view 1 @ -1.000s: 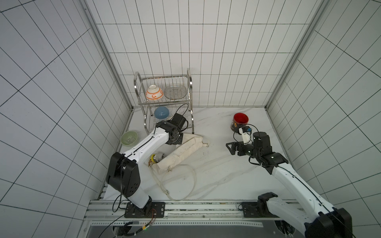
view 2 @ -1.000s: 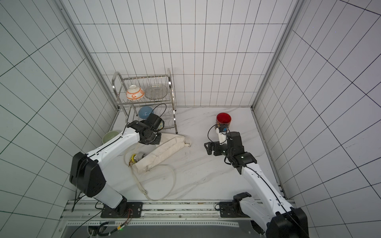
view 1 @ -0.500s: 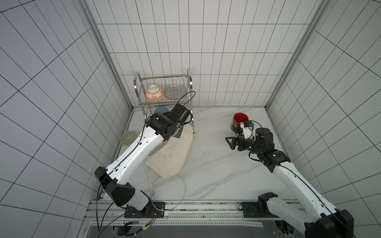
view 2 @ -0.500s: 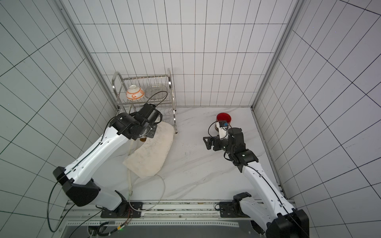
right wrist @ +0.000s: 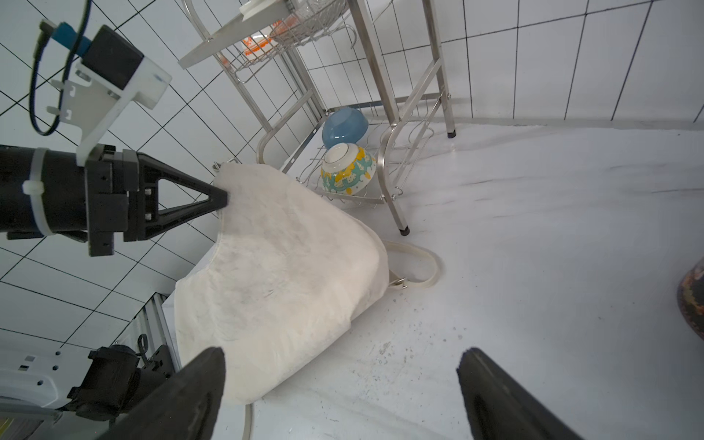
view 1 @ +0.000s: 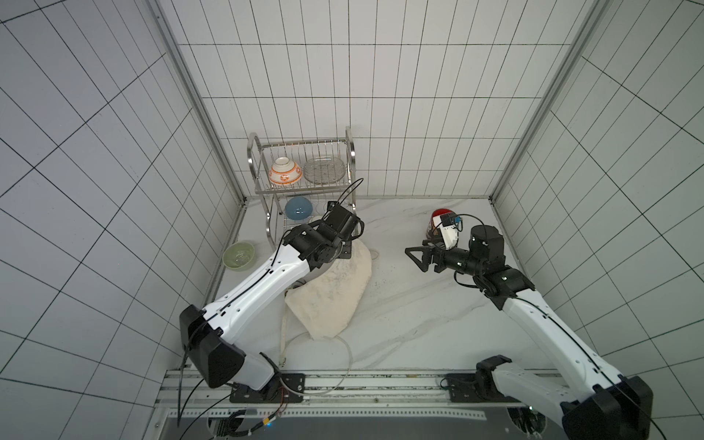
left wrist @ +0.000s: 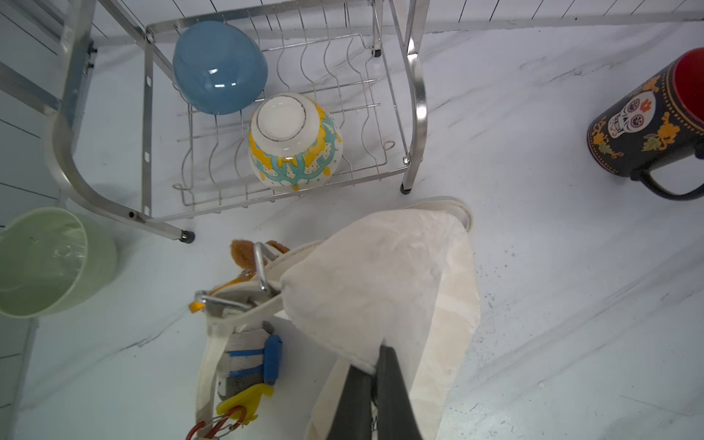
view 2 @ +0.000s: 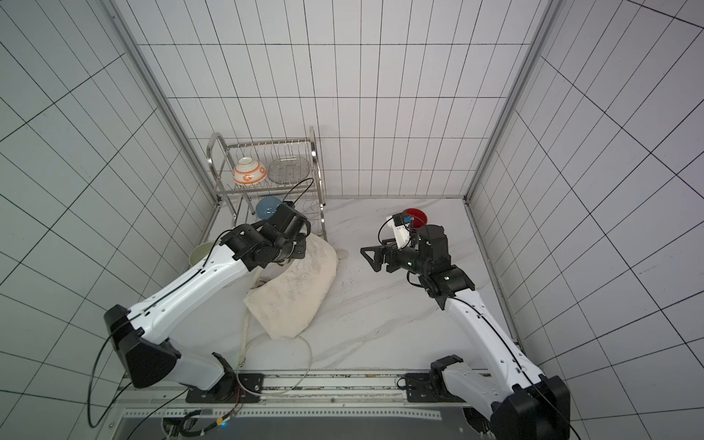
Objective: Remove the decoration from the bag
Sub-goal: Pick up the bag from the center of the board.
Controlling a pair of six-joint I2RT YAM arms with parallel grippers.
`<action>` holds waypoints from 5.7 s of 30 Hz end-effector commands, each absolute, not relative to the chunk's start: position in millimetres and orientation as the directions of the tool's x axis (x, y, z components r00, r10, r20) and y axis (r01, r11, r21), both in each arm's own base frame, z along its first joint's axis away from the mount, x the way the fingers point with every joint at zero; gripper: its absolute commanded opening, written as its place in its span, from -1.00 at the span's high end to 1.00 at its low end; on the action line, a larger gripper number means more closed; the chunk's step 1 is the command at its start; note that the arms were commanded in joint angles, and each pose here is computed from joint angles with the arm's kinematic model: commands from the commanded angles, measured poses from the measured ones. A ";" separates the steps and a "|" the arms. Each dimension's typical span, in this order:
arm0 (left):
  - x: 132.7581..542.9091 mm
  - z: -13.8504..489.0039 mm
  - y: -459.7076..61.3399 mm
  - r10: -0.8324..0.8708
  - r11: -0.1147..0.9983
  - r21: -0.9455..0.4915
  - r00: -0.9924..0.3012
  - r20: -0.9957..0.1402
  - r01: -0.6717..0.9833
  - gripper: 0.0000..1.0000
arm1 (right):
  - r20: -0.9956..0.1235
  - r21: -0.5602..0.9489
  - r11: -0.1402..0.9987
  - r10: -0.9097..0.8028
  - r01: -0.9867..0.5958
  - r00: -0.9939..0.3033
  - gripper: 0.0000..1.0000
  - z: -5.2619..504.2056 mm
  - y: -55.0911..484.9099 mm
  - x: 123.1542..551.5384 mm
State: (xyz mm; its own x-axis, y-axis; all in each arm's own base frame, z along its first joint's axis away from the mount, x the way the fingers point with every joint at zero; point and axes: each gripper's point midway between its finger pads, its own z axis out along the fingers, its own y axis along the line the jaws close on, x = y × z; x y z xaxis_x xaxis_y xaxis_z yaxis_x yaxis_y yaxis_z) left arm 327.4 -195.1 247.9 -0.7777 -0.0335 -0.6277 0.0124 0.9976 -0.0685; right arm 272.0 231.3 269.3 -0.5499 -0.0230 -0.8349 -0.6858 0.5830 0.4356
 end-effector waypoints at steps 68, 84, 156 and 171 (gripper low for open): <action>332.4 223.1 -202.6 -0.829 0.484 -0.540 -0.558 -0.031 -0.688 0.79 | -0.778 -0.528 0.332 -0.557 -0.781 0.290 1.00 193.2 374.0 155.7; 333.9 308.8 -204.5 -0.508 0.674 -0.737 -0.758 -0.410 -0.053 -0.82 | -0.972 0.008 0.525 -0.198 -0.851 -0.131 1.00 278.4 319.4 200.4; 171.1 225.4 -279.7 0.503 0.588 0.210 -0.149 -0.851 0.781 1.00 | -0.818 0.469 0.659 0.072 -0.589 -0.571 1.00 251.8 279.2 255.3; 202.8 356.5 -242.1 0.191 0.570 -0.024 -0.161 -0.968 0.822 1.00 | -0.775 0.448 0.512 -0.187 -0.733 -0.604 0.82 200.1 287.9 213.2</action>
